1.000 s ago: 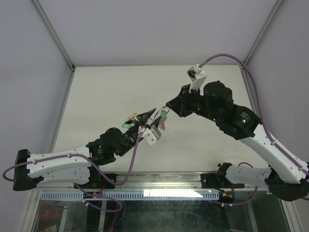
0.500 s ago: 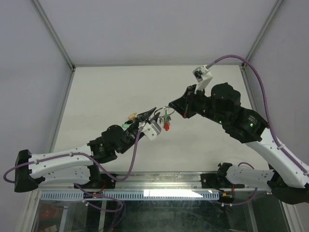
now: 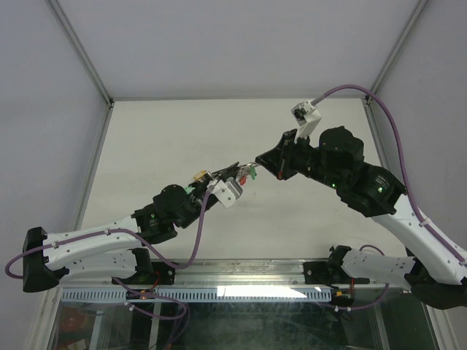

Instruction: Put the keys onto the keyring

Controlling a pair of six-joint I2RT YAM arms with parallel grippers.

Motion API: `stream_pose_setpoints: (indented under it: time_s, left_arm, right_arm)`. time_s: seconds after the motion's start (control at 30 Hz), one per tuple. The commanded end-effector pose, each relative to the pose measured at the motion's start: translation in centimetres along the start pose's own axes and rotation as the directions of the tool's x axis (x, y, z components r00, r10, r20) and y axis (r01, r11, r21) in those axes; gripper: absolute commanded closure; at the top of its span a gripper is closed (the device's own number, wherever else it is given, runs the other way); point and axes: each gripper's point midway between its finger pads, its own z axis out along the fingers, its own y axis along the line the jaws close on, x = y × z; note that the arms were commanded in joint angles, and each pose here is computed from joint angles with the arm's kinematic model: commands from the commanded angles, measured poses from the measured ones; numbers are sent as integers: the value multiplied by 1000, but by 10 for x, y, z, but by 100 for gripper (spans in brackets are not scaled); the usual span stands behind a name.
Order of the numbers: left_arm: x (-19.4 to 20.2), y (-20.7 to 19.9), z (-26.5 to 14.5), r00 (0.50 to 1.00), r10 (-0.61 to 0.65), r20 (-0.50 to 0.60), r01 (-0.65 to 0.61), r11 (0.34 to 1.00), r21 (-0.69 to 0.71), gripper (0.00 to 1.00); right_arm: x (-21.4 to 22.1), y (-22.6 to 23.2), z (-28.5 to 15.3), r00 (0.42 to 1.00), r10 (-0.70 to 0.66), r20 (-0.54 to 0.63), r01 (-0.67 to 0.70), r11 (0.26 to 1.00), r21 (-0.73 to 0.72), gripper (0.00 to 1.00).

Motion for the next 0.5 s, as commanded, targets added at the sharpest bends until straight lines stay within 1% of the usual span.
stream_pose_setpoints:
  time_s: [0.0,0.47]
  left_arm:
    - [-30,14,2,995,-52,82,53,999,-12,100]
    - [-27,16,6,996,-67,65,68,997,-18,100]
  right_arm:
    - [-25,16,-11,995,9,97,-3,998,-65,100]
    - [-26,13,-14,995,8,103,-3,999,-47,100]
